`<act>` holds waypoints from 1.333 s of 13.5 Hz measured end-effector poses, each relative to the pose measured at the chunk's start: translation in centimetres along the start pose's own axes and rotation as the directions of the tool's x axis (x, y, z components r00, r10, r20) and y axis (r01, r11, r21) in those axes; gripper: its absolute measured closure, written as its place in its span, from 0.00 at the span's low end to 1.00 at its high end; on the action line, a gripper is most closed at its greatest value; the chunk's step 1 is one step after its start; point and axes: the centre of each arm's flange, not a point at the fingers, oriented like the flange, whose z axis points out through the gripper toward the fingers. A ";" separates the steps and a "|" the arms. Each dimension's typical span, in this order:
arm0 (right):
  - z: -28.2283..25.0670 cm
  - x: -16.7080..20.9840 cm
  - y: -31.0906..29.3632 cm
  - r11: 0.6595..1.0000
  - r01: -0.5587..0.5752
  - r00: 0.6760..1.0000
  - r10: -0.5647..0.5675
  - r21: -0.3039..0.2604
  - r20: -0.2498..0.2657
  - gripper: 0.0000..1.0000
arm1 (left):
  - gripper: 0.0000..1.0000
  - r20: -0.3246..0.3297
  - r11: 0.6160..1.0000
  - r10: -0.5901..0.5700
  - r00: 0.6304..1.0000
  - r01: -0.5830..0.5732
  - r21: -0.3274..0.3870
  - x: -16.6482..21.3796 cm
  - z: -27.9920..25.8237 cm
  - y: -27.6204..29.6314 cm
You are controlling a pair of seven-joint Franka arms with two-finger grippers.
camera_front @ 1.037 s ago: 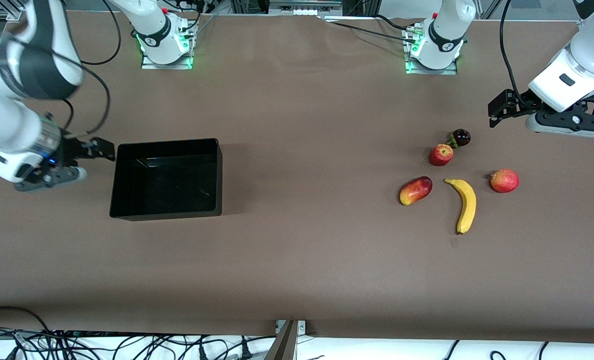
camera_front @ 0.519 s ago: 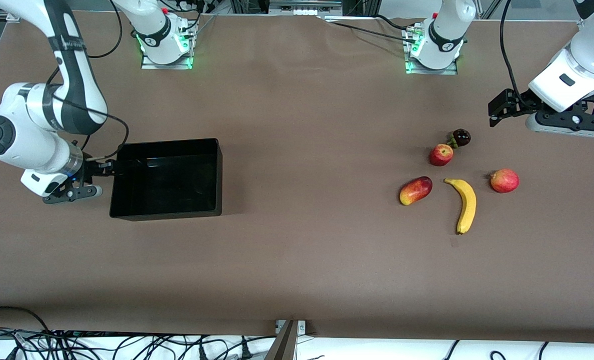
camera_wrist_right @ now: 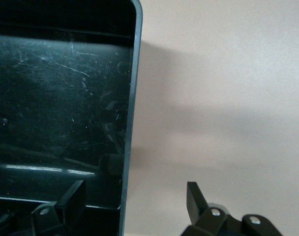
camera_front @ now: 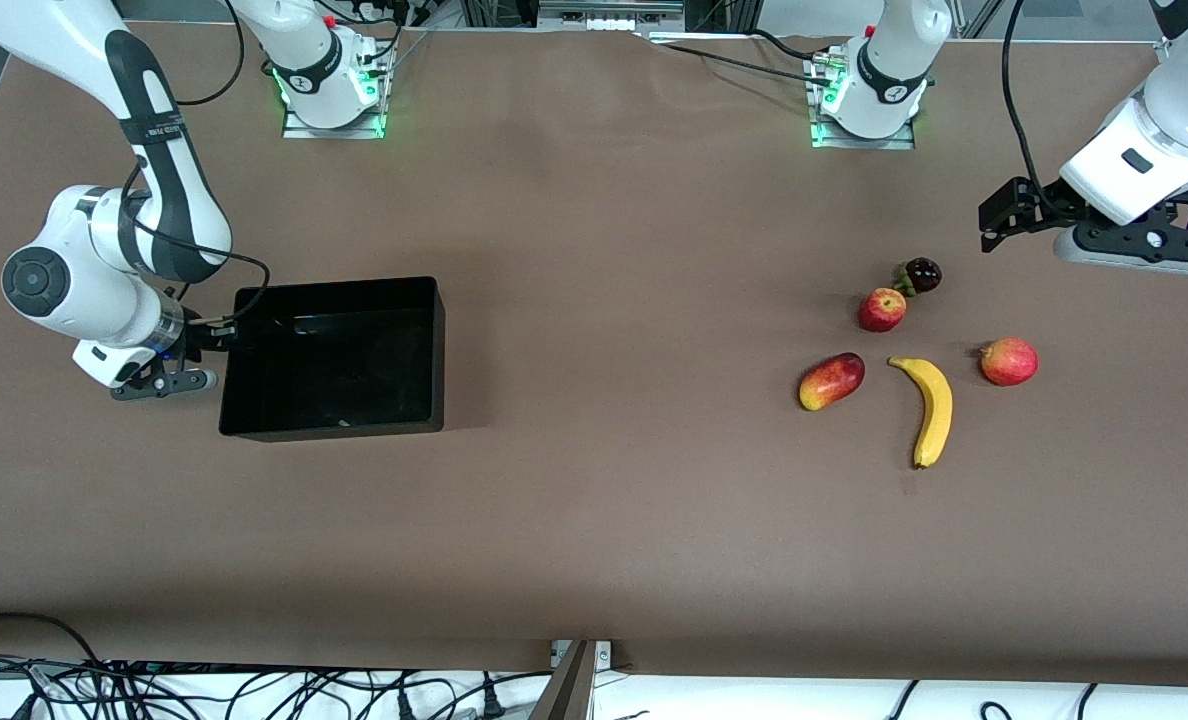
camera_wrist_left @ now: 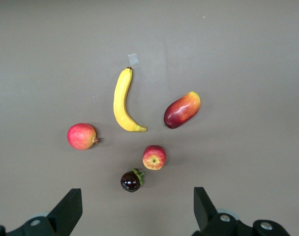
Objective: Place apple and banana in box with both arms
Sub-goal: 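Grasp the black box's side wall with the right gripper, then slide the black box with the right gripper toward the fruit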
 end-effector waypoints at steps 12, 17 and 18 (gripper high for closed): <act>0.4 -0.5 -0.7 1.000 0.023 1.000 -0.023 0.013 0.008 0.95 | 0.00 0.013 1.000 0.003 1.000 -0.003 0.000 -0.1 0.1 0.2; -8.1 4.6 -9.0 0.995 0.054 0.999 -0.053 0.089 -0.012 0.95 | 0.00 0.013 1.000 0.004 1.000 -0.004 0.000 -0.1 0.1 0.2; -9.6 5.4 -11.8 0.995 0.041 0.999 -0.040 0.095 -0.014 0.95 | 0.00 0.013 1.000 0.004 1.000 -0.004 0.000 -0.1 0.1 0.2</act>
